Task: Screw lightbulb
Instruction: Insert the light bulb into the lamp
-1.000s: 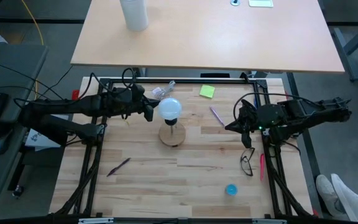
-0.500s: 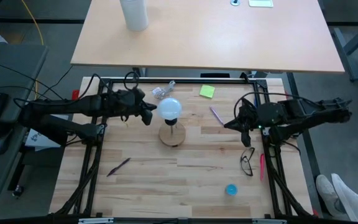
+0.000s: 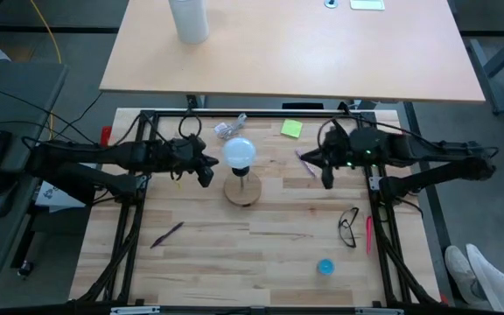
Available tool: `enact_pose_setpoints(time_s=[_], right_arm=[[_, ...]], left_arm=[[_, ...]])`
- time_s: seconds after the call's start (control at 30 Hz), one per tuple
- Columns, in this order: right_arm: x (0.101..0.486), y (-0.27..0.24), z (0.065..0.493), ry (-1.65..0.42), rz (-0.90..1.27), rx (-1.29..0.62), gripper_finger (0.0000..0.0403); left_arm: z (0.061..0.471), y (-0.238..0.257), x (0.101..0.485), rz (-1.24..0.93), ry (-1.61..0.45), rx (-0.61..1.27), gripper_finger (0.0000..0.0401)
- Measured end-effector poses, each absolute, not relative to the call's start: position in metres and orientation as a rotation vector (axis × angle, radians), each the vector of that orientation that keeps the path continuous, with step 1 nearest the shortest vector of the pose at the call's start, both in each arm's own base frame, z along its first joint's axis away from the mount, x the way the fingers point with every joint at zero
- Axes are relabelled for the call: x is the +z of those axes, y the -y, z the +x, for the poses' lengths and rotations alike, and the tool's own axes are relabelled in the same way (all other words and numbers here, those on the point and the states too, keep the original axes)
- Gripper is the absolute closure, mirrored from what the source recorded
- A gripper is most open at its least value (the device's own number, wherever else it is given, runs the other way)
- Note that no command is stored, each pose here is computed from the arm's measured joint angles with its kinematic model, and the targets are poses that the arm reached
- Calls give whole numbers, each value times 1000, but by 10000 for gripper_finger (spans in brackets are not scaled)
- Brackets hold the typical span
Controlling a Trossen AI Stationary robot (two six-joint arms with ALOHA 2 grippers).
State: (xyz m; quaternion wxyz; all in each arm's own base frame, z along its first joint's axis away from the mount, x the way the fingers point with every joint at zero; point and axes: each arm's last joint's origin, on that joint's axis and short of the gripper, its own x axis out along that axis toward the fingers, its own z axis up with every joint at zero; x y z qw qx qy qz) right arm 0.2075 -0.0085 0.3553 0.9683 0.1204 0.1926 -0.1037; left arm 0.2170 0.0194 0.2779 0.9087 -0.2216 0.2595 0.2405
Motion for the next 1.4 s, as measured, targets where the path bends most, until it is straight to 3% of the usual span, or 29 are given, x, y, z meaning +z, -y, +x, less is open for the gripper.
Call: enact_pose_setpoints(time_s=[0.23,0.47,0.7,1.03,1.4], right_arm=[[346,35,261,-239,298,-195,403],[332,68,297,-101,377,-233,403],[329,76,314,-73,406,-137,403],[391,81,310,-191,221,-167,403],[467,105,293,-15,51,-327,403]], left_arm=[[222,-12,258,-577,-364,429,401],[223,-13,260,-495,-355,437,401],[220,-18,262,-419,-335,501,401],[219,-30,263,-382,-355,484,401],[214,-37,268,-404,-333,476,401]])
